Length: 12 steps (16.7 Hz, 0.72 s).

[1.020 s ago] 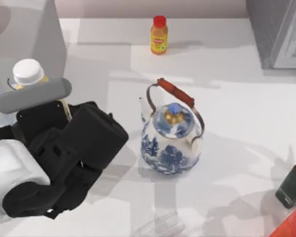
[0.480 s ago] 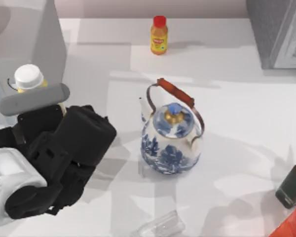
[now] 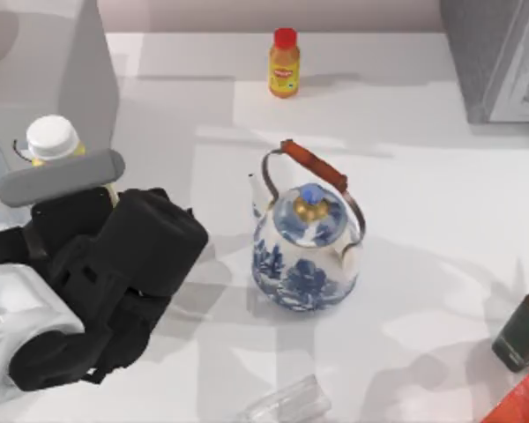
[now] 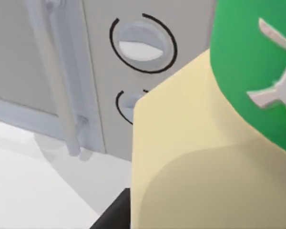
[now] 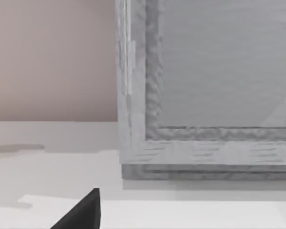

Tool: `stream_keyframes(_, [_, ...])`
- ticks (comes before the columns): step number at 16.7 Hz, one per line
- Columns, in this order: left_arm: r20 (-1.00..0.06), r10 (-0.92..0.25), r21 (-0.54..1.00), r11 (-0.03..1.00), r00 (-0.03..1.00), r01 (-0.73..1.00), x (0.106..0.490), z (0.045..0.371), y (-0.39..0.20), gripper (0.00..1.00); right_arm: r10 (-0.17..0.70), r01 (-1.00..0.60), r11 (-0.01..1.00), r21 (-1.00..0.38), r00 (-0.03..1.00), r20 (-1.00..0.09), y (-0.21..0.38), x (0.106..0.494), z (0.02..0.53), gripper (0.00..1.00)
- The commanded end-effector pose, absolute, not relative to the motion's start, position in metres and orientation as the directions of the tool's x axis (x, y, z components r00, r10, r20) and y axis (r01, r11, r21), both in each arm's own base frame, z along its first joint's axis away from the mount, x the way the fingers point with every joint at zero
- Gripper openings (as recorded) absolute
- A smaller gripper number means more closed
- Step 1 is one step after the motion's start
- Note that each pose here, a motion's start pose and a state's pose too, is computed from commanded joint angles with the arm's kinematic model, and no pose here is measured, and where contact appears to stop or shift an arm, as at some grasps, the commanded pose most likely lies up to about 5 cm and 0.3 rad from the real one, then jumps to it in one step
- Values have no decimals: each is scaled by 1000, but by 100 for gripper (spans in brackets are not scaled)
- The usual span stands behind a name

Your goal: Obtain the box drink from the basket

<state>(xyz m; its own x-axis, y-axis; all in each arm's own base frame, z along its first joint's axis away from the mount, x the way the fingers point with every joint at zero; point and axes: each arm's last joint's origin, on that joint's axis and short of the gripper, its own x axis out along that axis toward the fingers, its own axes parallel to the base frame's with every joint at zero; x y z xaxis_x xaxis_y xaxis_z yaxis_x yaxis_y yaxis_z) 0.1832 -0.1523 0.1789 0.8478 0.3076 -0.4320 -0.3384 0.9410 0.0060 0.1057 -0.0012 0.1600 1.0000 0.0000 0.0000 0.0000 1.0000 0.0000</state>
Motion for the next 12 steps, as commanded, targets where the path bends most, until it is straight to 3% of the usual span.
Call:
stream_keyframes(6, [-432,308,6,941,848,-338,183,179,-152,98,0,0,1000,0,1000,0,-1,106,160,100])
stream_keyframes(12, [-432,308,6,941,848,-338,183,179,-152,100,0,0,1000,0,1000,0,-1,106,160,100])
